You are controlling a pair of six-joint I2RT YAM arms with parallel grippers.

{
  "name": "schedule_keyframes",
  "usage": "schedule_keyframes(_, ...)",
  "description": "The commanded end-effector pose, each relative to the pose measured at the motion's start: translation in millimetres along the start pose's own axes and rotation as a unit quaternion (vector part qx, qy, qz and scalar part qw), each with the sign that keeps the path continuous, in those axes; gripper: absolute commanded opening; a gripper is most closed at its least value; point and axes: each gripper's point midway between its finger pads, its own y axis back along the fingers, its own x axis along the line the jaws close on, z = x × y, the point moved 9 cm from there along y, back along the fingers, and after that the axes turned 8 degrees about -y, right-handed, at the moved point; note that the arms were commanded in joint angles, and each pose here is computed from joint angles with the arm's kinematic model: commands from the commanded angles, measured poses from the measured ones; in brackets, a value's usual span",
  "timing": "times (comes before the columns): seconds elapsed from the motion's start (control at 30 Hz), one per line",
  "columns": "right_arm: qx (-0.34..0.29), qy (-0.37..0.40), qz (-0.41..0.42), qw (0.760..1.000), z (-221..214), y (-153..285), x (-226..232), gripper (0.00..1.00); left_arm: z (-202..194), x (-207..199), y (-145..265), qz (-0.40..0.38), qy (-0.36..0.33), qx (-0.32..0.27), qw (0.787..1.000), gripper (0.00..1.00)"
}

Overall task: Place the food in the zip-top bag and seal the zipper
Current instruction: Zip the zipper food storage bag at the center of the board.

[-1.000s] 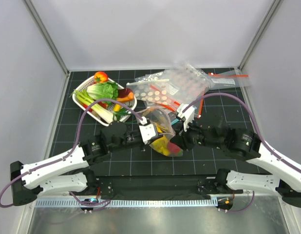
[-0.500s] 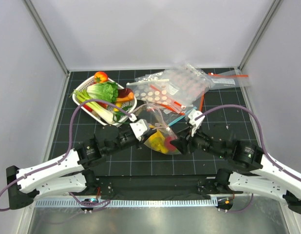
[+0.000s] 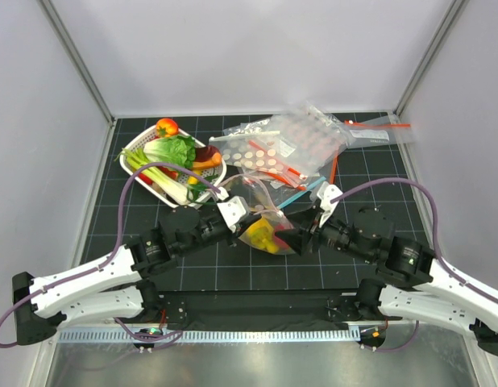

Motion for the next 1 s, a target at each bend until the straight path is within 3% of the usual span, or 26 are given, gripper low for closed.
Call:
schedule_keyframes(0.0,-0.029,0.011,0.016,0.999,9,-8,4,0.61,18,4,0,0.007,0.009,-0.042,0.999,0.0)
schedule_keyframes(0.07,-0.035,0.013,0.014,0.999,10,-10,4,0.59,18,3,0,0.004,0.009,-0.043,0.999,0.0)
schedule_keyframes(0.17,-0.037,0.014,0.014,0.999,11,-12,4,0.44,19,3,-1,0.001,0.011,-0.043,0.999,0.0)
schedule_keyframes(0.2,-0.038,0.013,0.012,0.999,11,-12,4,0.29,19,3,-1,0.001,0.012,-0.042,0.999,0.0)
schedule_keyframes(0.3,-0.041,0.009,0.002,0.999,12,-12,2,0.01,20,3,0,0.001,0.012,-0.044,0.999,0.0)
schedule_keyframes(0.37,-0.044,0.007,0.007,0.999,12,-9,3,0.01,20,3,1,0.001,0.01,-0.043,0.999,0.02)
schedule_keyframes(0.4,-0.046,0.006,0.01,0.999,12,-7,3,0.01,21,4,2,0.0,0.009,-0.042,0.999,0.19)
schedule_keyframes(0.47,-0.051,0.005,0.02,0.998,13,-1,5,0.01,25,5,6,-0.001,0.005,-0.037,0.999,0.36)
schedule_keyframes(0.5,-0.048,0.006,0.022,0.999,12,2,5,0.01,29,4,7,-0.012,0.003,-0.044,0.999,0.51)
schedule_keyframes(0.6,-0.041,0.009,0.036,0.998,11,6,7,0.01,36,1,18,-0.043,-0.006,-0.054,0.998,0.66)
schedule_keyframes(0.97,-0.003,0.034,0.091,0.995,3,-5,15,0.01,59,-11,44,-0.112,-0.035,-0.129,0.985,0.76)
